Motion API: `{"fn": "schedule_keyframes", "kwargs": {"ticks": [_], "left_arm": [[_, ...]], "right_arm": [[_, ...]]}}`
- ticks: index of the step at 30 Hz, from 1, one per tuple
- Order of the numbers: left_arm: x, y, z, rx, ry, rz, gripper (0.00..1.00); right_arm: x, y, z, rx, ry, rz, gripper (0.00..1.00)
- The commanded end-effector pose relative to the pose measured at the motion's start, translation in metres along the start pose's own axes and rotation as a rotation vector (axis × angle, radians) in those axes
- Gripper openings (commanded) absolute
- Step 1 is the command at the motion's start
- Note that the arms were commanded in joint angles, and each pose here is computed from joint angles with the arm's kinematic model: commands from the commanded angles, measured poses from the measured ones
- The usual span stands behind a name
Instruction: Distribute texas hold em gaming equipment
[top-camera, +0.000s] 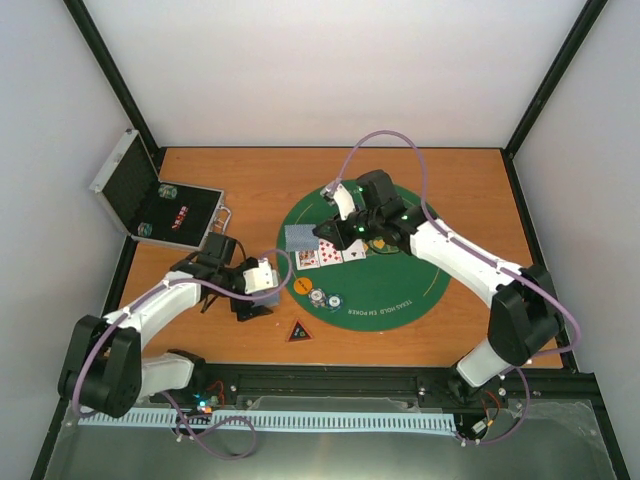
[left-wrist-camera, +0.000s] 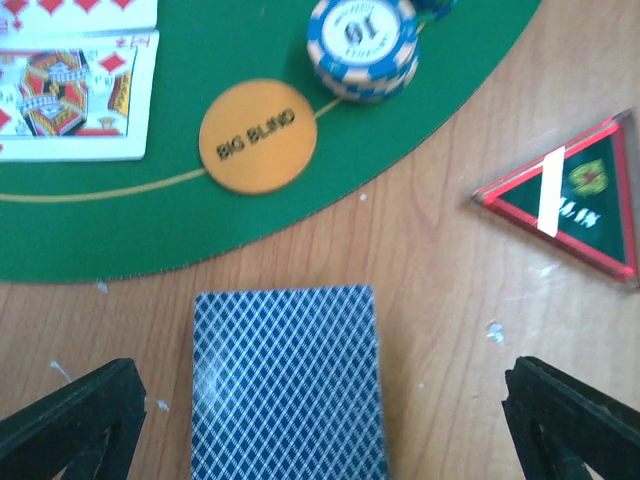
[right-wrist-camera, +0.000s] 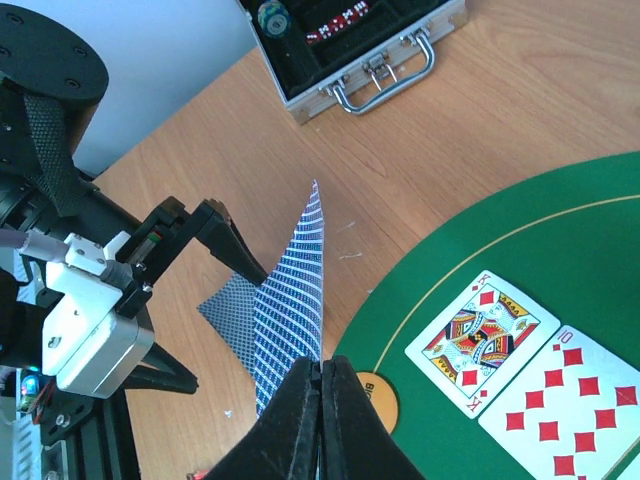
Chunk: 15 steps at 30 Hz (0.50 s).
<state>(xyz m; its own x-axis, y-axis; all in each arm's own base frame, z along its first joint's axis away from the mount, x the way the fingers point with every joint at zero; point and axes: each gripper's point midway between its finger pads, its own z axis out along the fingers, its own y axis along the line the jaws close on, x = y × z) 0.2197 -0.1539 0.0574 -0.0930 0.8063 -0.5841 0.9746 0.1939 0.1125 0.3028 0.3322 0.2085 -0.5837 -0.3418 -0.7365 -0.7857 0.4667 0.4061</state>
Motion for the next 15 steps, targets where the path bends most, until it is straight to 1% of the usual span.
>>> {"fn": "schedule_keyframes", "kwargs": {"ticks": [1,3,5,7,10,12,15], "left_arm": [[-0.045,-0.011,-0.025,0.065,-0.134,0.020,0.99],[-0.060,-0.028,-0.029,0.120,-0.168,0.024,0.99],[-0.069,-0.054,-0.028,0.194,-0.187,0.062,0.99],[-0.071,-0.077,-0.022,0.243,-0.175,0.109,1.00],[-0.066,-0.104,-0.005,0.295,-0.126,0.169,1.00],[-0.058,-0.113,0.005,0.312,-0.084,0.194,1.00],[-0.052,-0.107,0.019,0.281,-0.038,0.206,1.00]], "right_arm": [[-0.001,0.004,-0.019,0.026,-0.017,-0.024,0.03],[0.000,0.003,-0.025,0.037,-0.025,-0.021,0.03],[0.003,-0.002,-0.032,0.053,-0.034,-0.009,0.03],[0.006,-0.007,-0.037,0.067,-0.043,0.004,0.03],[0.011,-0.014,-0.047,0.102,-0.050,0.018,0.03],[0.015,-0.018,-0.052,0.122,-0.047,0.026,0.03],[0.021,-0.019,-0.057,0.137,-0.047,0.033,0.03]]}}
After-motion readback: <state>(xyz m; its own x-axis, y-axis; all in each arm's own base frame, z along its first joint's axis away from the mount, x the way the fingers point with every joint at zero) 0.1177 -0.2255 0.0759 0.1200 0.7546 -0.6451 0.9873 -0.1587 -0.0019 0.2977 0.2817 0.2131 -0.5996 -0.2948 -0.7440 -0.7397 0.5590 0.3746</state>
